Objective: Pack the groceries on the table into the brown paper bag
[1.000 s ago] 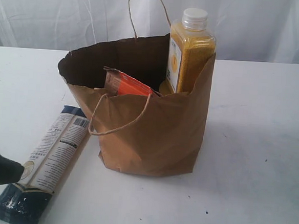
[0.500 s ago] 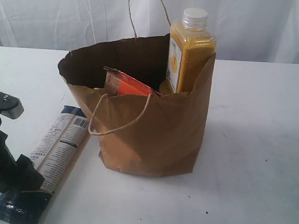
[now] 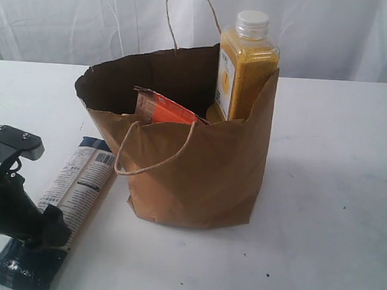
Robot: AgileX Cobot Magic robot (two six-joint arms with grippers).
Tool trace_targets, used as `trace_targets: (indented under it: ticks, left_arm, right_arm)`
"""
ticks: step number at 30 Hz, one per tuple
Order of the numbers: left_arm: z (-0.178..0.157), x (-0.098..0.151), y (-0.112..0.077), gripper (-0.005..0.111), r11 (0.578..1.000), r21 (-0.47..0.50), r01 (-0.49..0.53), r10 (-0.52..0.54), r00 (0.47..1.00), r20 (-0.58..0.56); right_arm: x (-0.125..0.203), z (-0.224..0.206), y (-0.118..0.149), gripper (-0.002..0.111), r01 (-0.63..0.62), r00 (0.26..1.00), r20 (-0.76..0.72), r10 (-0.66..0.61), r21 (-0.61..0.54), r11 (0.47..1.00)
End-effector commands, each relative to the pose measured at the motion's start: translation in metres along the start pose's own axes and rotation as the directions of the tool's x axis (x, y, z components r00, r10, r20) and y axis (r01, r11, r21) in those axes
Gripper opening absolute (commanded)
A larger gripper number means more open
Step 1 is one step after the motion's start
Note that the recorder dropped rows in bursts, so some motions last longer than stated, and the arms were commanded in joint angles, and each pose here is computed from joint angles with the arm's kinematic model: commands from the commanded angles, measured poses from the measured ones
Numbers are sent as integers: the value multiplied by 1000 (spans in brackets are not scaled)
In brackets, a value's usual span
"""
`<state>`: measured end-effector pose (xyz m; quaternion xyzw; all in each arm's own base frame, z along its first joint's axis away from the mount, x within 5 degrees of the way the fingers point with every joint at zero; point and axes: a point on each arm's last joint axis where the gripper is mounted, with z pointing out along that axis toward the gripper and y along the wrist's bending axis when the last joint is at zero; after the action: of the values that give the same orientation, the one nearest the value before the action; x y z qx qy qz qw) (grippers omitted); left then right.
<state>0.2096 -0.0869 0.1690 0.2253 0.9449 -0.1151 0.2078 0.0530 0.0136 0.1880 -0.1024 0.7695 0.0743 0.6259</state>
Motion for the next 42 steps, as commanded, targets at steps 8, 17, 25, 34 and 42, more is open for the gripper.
trace_targets:
  ticks: [8, 17, 25, 34, 42]
  left_arm:
    - [24, -2, -8, 105, 999, -8, -47, 47, 999, -19]
    - [36, 2, -6, 105, 999, -12, -50, 49, 997, -61]
    - [36, 1, -5, 97, 998, -16, -54, 53, 997, -58]
    - [37, 2, -5, 10, 998, -19, -52, 50, 997, -58]
    - [28, 2, -7, 0, 1000, -2, -18, 18, 998, -55]
  right_arm:
    - [1, 0, 0, 0, 9, 1000, 4, -9, 4, 1000]
    - [1, 0, 0, 0, 9, 1000, 4, -9, 4, 1000]
    - [1, 0, 0, 0, 9, 1000, 4, -9, 4, 1000]
    - [1, 0, 0, 0, 9, 1000, 4, -9, 4, 1000]
    - [1, 0, 0, 0, 9, 1000, 4, -9, 4, 1000]
